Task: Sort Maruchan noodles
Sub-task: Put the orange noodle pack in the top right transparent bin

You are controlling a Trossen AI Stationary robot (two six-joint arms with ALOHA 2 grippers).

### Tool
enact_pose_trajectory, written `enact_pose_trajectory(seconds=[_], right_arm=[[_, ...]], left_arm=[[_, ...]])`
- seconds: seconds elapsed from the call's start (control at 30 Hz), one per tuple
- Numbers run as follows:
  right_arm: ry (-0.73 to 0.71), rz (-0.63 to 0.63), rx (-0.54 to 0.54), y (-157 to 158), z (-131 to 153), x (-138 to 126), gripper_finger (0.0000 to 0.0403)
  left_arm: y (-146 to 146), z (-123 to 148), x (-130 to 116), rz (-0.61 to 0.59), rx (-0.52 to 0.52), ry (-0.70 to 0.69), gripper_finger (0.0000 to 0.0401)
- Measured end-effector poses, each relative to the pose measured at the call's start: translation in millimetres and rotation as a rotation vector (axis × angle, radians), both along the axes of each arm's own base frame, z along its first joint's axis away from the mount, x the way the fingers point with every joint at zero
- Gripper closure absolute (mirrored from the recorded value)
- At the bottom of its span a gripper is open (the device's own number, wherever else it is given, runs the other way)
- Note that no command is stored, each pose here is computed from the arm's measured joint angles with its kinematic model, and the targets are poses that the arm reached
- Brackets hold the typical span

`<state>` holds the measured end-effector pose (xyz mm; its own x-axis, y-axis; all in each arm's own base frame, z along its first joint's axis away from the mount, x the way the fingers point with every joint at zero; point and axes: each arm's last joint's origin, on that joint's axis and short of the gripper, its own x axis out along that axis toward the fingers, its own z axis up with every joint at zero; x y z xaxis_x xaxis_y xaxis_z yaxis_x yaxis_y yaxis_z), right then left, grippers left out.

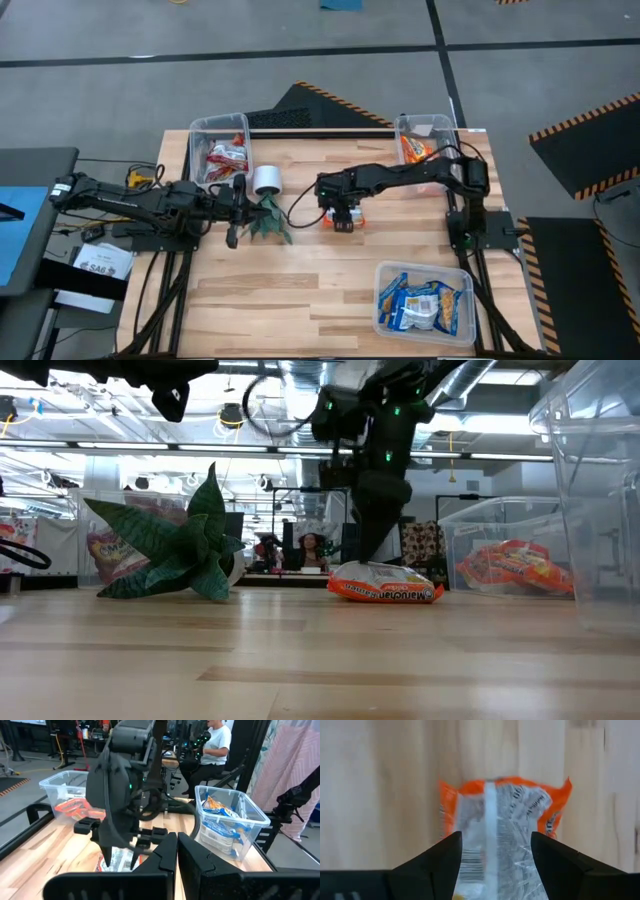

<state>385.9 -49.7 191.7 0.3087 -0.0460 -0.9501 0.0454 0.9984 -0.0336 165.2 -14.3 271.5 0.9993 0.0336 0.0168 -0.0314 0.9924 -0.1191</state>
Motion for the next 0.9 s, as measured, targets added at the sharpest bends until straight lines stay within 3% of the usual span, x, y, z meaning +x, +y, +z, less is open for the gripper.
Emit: enact_pose_trajectory(seconds=[0.3,0.4,0.5,0.67,0.8,0.9], right_arm=[[0.095,-0.005,-0.07,-1.8,-28.6,4.3,0.0144],[0.113,-0.003,-0.073,-2.1,-35.6,5.5,0.0161],[0.127,-0.009,-0.115,-0.9,-35.3,4.7,0.0213],[0.114,-0.021,-0.19,3.1,-23.9,2.5,0.0373],[0.064,-0.058,-0.195,9.1,0.2,-4.2,0.0387],[0.006,-0.082,-0.269,17.4,31.7,-15.7,0.0395]], left_arm=[[0.1,-0.2,0.0,0.002,0.002,0.001,0.0401],[0.2,-0.2,0.0,0.005,0.019,0.001,0.0401],[0.9,-0.2,0.0,0.03,0.025,0.002,0.0401],[1.5,-0.3,-0.1,0.052,0.026,0.003,0.0401],[1.5,-0.5,-0.1,0.052,0.026,0.005,0.0401],[1.6,-1.1,-0.1,0.053,0.033,0.012,0.0401]])
